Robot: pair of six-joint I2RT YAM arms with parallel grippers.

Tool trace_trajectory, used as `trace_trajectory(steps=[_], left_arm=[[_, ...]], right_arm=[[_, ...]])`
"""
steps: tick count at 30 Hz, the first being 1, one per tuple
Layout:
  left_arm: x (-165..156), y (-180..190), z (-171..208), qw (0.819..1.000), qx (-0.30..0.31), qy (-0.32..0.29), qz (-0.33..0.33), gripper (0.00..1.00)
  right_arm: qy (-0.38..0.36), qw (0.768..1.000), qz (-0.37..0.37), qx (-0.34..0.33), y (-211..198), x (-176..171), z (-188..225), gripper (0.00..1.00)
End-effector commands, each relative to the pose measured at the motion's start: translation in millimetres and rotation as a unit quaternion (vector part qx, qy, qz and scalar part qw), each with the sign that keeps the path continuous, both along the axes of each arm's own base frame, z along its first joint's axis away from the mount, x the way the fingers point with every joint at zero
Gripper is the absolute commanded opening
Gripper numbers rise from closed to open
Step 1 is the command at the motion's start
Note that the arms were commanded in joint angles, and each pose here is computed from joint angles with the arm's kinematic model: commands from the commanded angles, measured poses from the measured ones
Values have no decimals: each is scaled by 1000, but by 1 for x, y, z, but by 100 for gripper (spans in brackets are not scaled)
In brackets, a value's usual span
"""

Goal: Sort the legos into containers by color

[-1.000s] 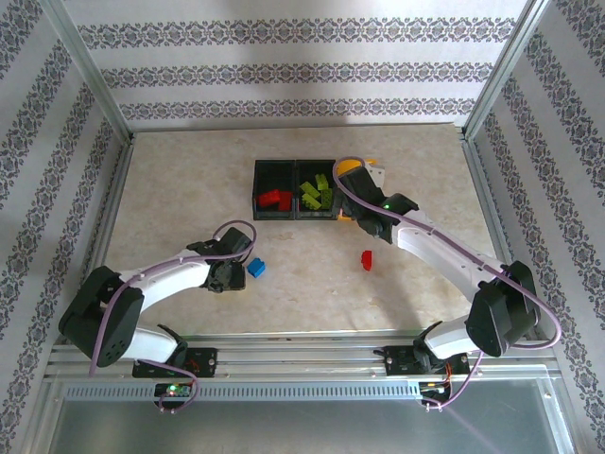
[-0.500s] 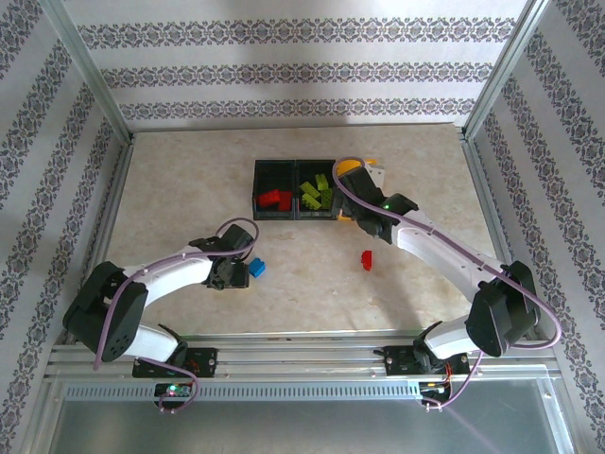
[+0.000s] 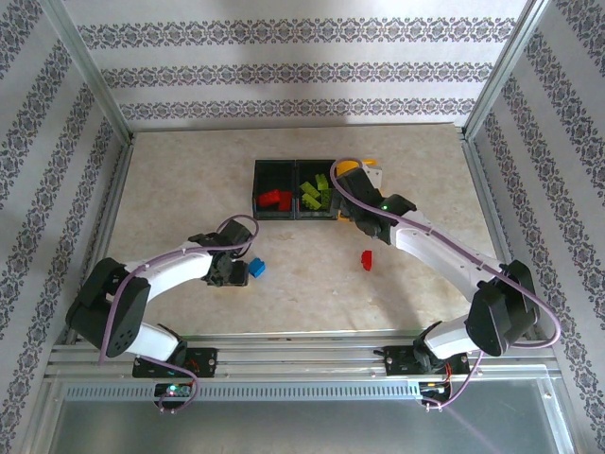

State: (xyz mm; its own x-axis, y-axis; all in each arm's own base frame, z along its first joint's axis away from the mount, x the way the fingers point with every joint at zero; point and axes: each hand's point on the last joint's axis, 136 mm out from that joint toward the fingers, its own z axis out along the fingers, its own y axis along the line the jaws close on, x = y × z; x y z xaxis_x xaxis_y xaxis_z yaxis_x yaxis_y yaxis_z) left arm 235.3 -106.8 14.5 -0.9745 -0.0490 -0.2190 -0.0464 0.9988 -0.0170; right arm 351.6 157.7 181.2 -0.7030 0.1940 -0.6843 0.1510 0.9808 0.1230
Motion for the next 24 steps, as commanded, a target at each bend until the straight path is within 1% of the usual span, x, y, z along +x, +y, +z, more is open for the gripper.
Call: trace_trajectory(steps=[1,4,9,15,19,24], left_arm=[[57,0,18,994,2,-105,15,48],[56,0,20,995,1,-103,12,40],[53,-1,23,995,-6,-100,9,34],[56,-1,41,993,-13,-118,14,28],[69,-7,62,989,-26,-148,16,25],[104,-22,91,977,-48,-208,16,25]], right_arm=[[0,1000,-4,4,5,2,-2,98],[3,1000,-4,5,6,2,-5,98],[6,1000,2,6,11,0,-7,98],[12,1000,6,7,15,-5,-11,98],[10,1000,2,8,14,-8,-12,98],[0,1000,-6,8,10,-12,-9,98]])
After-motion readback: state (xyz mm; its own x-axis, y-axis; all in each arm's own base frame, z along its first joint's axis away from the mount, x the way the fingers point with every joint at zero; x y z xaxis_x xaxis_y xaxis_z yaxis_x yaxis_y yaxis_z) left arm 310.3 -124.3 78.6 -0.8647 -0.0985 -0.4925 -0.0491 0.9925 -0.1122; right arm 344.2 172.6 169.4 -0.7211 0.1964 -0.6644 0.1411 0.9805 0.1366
